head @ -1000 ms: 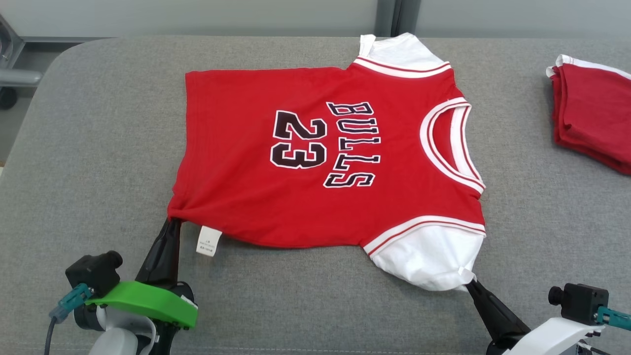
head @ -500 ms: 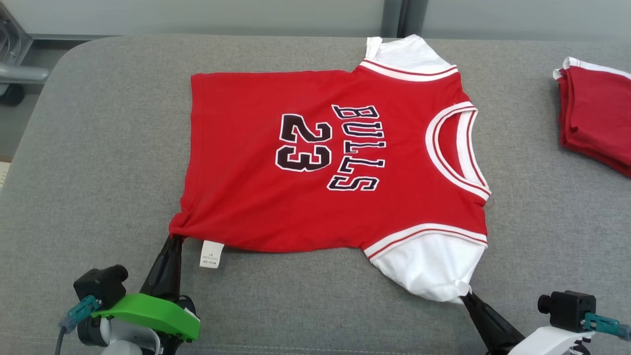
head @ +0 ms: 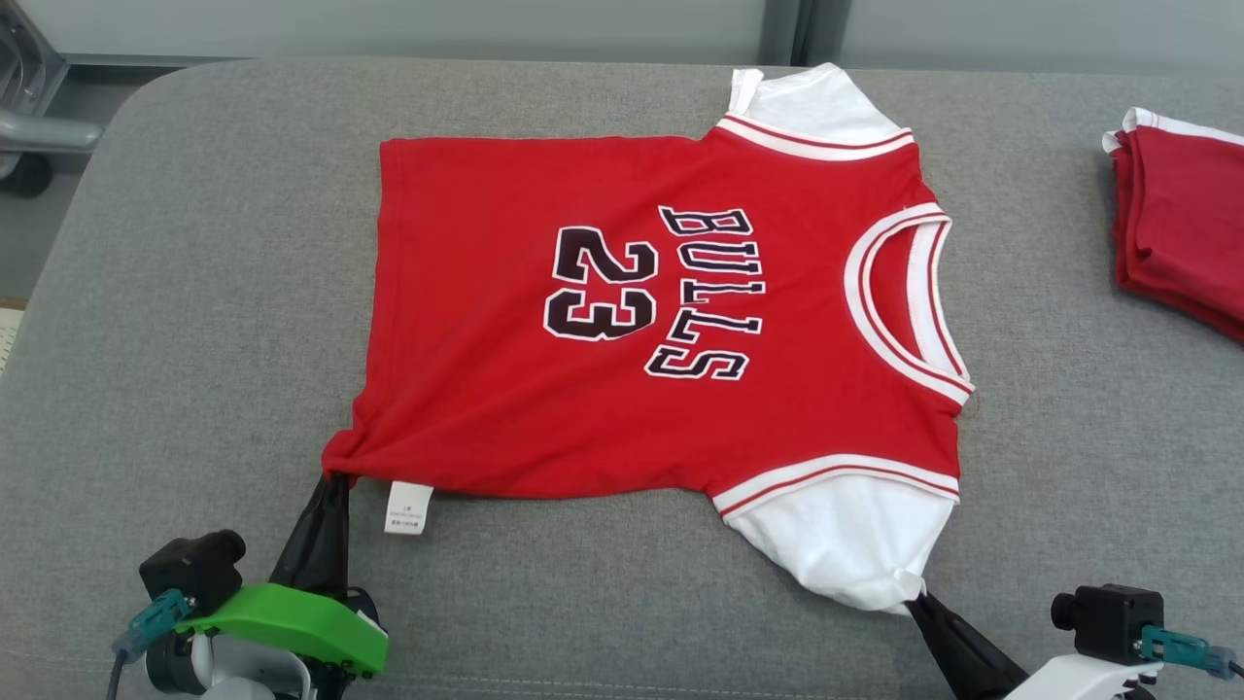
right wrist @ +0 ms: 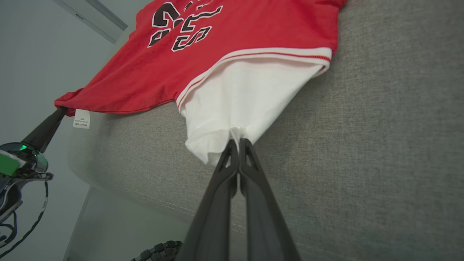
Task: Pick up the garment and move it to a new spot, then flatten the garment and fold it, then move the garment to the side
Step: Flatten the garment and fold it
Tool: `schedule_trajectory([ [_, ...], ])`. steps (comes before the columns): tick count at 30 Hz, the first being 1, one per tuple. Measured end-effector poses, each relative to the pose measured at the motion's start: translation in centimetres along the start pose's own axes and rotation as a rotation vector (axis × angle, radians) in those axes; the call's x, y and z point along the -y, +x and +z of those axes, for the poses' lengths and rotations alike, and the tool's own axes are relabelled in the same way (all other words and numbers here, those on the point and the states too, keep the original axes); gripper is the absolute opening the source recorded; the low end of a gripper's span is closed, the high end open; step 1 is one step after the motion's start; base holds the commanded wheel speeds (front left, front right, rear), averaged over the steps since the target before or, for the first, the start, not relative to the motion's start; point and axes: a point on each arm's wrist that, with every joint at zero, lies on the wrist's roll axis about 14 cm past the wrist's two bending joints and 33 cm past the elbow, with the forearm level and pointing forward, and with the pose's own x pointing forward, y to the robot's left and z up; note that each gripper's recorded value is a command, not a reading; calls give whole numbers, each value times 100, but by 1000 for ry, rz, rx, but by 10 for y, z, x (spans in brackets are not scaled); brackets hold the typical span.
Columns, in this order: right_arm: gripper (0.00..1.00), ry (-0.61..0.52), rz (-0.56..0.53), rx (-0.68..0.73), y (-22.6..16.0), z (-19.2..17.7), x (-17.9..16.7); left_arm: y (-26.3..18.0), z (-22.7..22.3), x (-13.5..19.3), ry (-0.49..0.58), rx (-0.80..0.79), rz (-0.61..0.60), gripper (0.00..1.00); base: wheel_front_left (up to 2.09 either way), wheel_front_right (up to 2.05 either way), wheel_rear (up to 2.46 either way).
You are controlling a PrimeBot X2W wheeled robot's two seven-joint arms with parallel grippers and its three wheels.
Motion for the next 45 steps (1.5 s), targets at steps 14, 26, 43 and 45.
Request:
schedule_trajectory([
  [14, 0, -120, 3, -36, 2, -4, 4, -2, -11, -7, 17, -33, 24, 22, 0, 0, 0],
  [26, 0, -146, 21, -67, 2, -16, -1, -8, -27, -8, 27, -84, 29, 49, 0, 0, 0],
  [43, 100, -221, 16, -53, 1, -15, 2, -12, 9, -35, 25, 31, 116, 100, 0, 0, 0],
  [45, 100, -242, 11, -45, 0, -14, 3, -13, 15, -35, 23, 52, 119, 100, 0, 0, 0],
])
